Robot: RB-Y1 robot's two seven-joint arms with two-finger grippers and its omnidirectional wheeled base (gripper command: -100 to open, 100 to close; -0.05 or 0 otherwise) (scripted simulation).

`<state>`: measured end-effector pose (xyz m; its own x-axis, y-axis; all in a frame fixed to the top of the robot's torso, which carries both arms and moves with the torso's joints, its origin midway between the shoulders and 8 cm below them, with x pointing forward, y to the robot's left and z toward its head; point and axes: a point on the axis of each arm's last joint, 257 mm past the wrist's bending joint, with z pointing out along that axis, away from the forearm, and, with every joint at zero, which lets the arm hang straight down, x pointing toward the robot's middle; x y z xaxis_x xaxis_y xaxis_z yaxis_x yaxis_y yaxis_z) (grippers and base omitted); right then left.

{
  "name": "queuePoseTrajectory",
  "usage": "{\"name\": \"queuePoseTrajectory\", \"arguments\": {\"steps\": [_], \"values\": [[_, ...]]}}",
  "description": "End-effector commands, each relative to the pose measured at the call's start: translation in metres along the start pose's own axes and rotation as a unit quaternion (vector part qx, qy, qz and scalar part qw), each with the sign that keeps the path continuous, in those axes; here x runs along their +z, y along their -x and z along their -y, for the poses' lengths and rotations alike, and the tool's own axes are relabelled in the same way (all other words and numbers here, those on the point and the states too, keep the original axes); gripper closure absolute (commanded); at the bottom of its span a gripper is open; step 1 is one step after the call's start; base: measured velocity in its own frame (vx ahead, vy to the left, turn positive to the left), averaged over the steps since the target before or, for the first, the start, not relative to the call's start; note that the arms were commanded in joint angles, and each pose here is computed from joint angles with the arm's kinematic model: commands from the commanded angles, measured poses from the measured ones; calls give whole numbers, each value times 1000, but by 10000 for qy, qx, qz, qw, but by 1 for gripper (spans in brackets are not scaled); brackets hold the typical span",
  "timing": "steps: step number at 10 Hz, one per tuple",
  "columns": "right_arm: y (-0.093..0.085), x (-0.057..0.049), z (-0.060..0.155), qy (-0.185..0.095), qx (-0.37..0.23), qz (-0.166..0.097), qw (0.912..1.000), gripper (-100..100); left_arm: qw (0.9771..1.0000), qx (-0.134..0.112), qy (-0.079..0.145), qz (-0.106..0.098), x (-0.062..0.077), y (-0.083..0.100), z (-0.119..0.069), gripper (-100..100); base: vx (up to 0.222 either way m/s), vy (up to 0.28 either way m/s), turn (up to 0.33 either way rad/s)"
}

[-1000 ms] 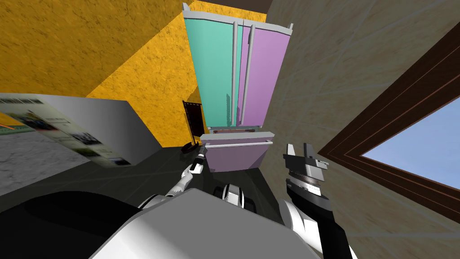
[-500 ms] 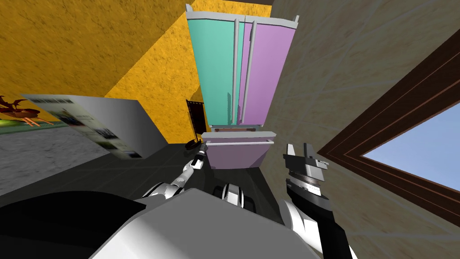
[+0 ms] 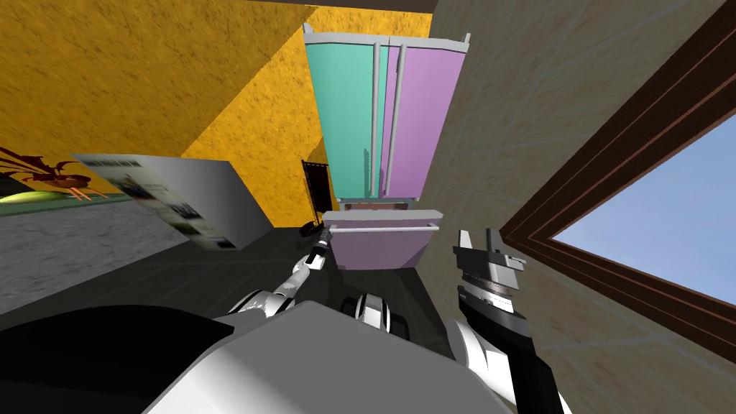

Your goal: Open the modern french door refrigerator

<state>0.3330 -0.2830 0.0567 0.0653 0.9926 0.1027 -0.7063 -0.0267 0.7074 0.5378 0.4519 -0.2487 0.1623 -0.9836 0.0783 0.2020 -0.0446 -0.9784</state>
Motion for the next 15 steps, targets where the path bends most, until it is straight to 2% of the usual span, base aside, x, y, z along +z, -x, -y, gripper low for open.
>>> {"name": "queuePoseTrajectory", "arguments": {"steps": [1, 3, 5, 6, 8, 9, 10, 15], "values": [[0, 0, 0, -1, -1, 0, 10000, 0, 10000, 7, 1, 11, 17, 6, 13, -100, -54, -38, -16], [0, 0, 0, -1, -2, 0, 10000, 0, 10000, 12, 0, 26, 33, 12, 28, -100, -23, -17, -17], [0, 0, 0, -1, -2, 0, 10000, 0, 10000, 15, -2, 40, 44, 17, 38, -100, -36, -28, -12], [0, 0, 0, -1, -2, 0, 10000, 0, 10000, 17, -6, 55, 54, 21, 48, -100, -64, -46, -22], [0, 0, 0, -1, -2, 0, 10000, 0, 10000, 17, -6, 55, 54, 21, 48, -100, -39, -24, 1], [0, 0, 0, -1, -2, 0, 10000, 0, 9999, 11, 126, 83, 48, 22, 35, -100, 0, 0, 0], [0, 0, 0, -1, -2, 0, 10000, 0, 9998, 11, 175, 94, 46, 23, 31, 0, 0, 0, 0], [0, 0, 0, -1, -2, 0, 10000, 0, 9994, 7, 316, 127, 40, 24, 19, 0, 0, 0, 0]]}}
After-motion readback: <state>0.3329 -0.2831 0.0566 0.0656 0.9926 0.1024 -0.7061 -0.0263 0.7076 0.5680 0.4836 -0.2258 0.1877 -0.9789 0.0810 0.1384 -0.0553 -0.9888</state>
